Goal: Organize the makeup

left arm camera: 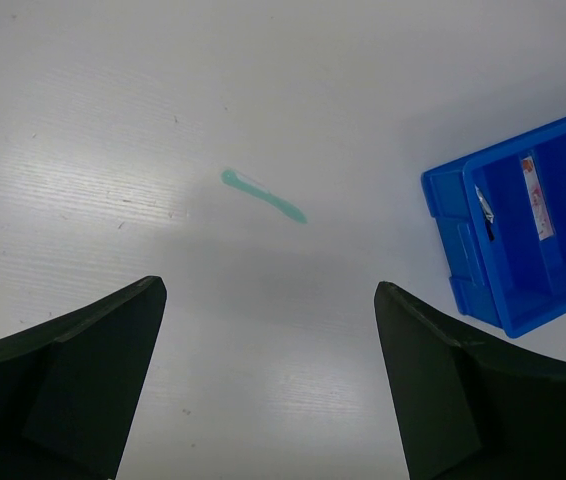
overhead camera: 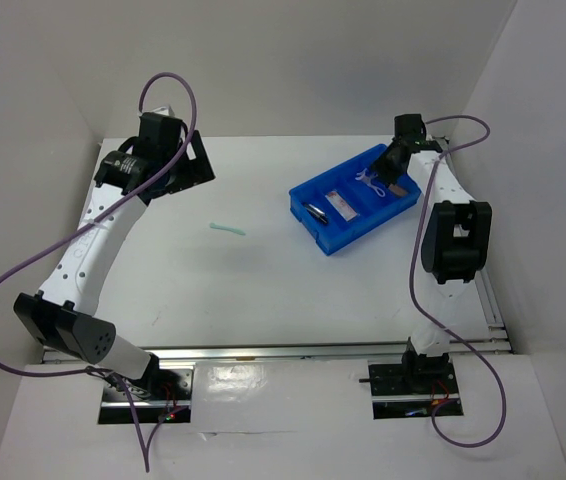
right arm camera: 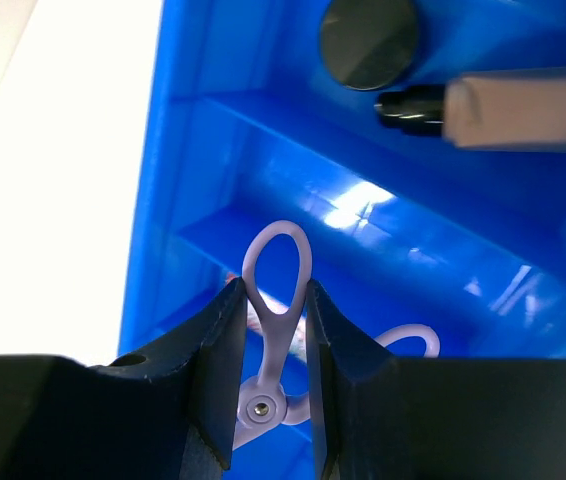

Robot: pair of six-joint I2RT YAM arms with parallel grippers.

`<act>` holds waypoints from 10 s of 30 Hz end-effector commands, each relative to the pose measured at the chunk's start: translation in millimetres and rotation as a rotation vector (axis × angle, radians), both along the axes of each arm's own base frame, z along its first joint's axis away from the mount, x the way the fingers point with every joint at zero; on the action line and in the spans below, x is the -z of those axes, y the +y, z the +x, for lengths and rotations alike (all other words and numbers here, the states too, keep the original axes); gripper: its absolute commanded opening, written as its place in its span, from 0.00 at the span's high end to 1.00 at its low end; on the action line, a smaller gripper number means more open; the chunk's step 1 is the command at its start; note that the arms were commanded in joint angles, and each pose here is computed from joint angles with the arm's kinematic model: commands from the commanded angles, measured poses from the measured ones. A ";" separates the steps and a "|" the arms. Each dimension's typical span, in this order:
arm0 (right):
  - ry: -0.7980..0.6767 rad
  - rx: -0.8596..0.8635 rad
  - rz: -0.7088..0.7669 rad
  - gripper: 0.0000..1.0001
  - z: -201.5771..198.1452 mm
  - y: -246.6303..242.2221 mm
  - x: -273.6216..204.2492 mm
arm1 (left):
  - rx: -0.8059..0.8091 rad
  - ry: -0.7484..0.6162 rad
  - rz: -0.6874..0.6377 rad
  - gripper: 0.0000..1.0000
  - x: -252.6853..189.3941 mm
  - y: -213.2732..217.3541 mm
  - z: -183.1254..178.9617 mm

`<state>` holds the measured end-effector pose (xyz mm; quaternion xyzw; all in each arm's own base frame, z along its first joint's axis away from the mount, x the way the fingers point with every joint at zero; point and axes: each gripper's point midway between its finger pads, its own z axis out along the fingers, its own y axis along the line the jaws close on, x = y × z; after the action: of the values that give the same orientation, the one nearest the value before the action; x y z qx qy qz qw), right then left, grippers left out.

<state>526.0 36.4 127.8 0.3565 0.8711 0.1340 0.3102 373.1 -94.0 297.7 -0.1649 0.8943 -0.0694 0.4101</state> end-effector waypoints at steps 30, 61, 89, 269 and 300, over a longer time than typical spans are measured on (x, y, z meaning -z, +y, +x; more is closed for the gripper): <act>-0.113 -0.193 -0.138 0.55 15.4 42.7 -35.9 | 0.010 -0.028 -0.030 0.00 -6.0 -4.7 7.0; 0.007 -0.332 -0.301 0.43 -1.2 41.4 8.2 | 0.019 -0.024 -0.049 0.00 -5.9 -8.4 6.3; 0.087 -0.349 -0.309 0.68 -10.0 34.5 37.1 | 0.019 -0.024 -0.049 0.00 -5.9 -8.4 6.3; -0.254 -1.426 -0.549 0.29 -107.0 395.7 116.2 | -0.042 -0.104 0.000 0.00 -53.9 25.2 -22.4; -0.367 -0.883 -0.374 1.00 -88.5 212.2 -88.2 | 0.020 -0.047 0.015 0.00 -27.6 17.9 -21.8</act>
<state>431.6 285.3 208.4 -0.1868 0.8633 0.1766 0.4343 352.7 -73.7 318.0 -0.1665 0.8902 -0.0584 0.4201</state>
